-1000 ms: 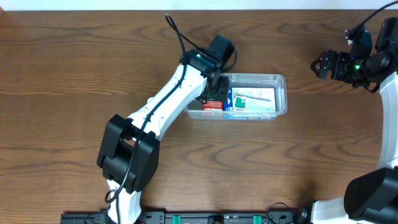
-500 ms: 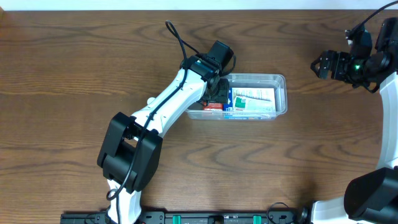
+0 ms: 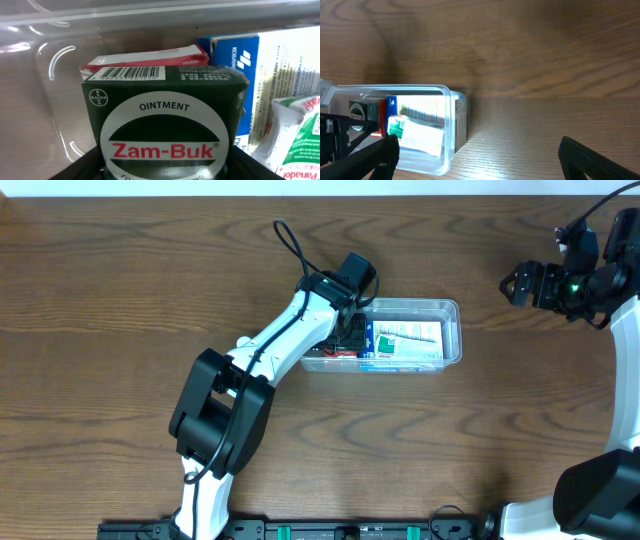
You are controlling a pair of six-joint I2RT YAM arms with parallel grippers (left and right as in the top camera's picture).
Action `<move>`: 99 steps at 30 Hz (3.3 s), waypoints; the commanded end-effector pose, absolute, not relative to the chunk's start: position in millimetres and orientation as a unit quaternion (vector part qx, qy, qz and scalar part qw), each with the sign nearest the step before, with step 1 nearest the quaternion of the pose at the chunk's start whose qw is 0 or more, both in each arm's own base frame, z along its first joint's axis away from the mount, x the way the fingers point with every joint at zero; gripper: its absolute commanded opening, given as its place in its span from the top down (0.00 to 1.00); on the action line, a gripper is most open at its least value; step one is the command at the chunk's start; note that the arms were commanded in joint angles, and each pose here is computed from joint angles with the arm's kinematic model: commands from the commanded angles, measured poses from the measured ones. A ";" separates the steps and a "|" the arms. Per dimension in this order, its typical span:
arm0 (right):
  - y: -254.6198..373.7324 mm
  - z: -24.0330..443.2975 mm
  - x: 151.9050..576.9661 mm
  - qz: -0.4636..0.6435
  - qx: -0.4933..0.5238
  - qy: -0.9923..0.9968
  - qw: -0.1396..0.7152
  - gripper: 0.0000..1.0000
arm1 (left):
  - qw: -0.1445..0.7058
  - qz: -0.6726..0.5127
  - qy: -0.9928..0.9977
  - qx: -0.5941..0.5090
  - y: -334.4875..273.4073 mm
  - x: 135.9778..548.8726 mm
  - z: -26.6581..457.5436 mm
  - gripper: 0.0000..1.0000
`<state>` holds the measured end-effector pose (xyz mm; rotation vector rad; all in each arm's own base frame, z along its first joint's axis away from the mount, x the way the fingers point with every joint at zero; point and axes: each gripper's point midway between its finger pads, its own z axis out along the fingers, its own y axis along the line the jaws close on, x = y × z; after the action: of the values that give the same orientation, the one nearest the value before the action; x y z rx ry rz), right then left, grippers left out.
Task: Pack container
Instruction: 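Lower the Zam-Buk tin into the container and release it, then move left gripper to the dark bottle and grasp it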
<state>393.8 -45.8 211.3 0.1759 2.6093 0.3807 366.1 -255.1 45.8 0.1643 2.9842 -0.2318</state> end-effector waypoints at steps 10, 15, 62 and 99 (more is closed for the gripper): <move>-46.6 219.9 394.3 0.140 0.066 0.954 0.257 0.01 | 0.070 -0.092 0.992 0.056 -262.7 368.5 48.0 0.18; -46.6 219.9 394.3 0.140 0.066 0.954 0.257 0.01 | 0.085 -0.131 0.985 0.072 -278.6 374.9 77.8 0.18; -46.3 219.9 394.4 0.140 0.066 0.954 0.257 0.01 | 0.047 -0.048 0.993 -0.099 -76.7 339.6 108.7 0.17; -46.3 219.9 394.3 0.140 0.066 0.954 0.257 0.01 | 0.044 -0.042 0.994 -0.090 -77.3 349.7 86.3 0.75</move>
<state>393.8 -45.8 211.3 0.1759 2.6093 0.3807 341.4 -75.0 77.7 -0.2897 3.0547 -0.1125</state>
